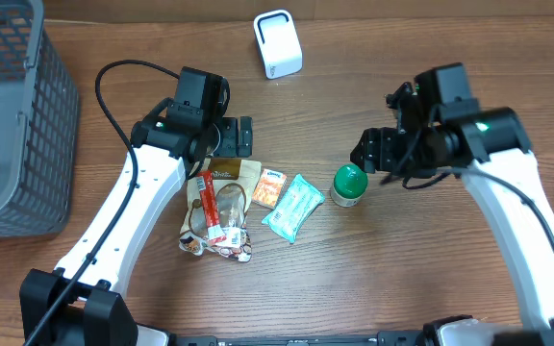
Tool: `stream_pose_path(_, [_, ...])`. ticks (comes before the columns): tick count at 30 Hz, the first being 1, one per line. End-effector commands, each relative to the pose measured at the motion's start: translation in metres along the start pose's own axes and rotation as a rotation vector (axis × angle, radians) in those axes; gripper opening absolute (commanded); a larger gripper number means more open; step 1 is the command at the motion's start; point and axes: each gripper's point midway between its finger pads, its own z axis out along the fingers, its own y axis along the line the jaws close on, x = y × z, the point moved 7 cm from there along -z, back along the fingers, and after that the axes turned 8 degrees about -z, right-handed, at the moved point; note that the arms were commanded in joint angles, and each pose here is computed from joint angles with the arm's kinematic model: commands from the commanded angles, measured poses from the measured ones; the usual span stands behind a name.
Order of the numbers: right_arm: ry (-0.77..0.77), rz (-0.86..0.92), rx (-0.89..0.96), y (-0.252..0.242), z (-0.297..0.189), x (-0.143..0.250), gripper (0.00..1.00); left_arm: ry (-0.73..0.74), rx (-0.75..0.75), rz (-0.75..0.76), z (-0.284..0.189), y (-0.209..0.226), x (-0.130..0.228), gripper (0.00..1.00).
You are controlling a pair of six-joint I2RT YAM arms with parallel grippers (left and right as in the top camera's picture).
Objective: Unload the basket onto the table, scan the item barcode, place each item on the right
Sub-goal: 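Grasp the green-lidded jar with the right gripper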
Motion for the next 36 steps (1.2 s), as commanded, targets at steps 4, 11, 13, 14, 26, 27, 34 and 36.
stream_pose_path(4, [0.081,0.07,0.09,-0.005,0.033,-0.004,0.81,-0.016,0.015,-0.013,-0.005,-0.003,-0.004,1.0])
stream_pose_path(11, [0.105,0.101,0.163,-0.001,0.051,-0.005,0.9,-0.016,0.015,-0.013,-0.005,-0.003,-0.004,1.0])
stream_pose_path(13, [0.106,0.105,0.181,0.003,0.055,-0.004,0.9,-0.016,0.015,-0.013,-0.005,-0.003,-0.004,1.0])
stream_pose_path(14, [0.103,0.103,0.191,0.004,0.056,-0.004,0.9,-0.016,0.015,-0.013,-0.005,-0.003,-0.004,1.0])
stream_pose_path(26, [0.128,0.123,0.322,0.003,0.077,0.0,0.97,-0.016,0.015,-0.013,-0.005,-0.003,-0.004,1.0])
stream_pose_path(27, [0.138,0.125,0.325,0.002,0.08,0.001,0.97,-0.016,0.015,-0.013,-0.005,-0.003,-0.004,1.0])
stream_pose_path(34, [0.192,0.132,0.344,-0.005,0.101,0.005,0.97,-0.016,0.015,-0.013,-0.005,-0.003,-0.004,1.0])
stream_pose_path(36, [0.202,0.133,0.347,-0.006,0.106,0.005,0.96,-0.016,0.015,-0.013,-0.005,-0.003,-0.004,1.0])
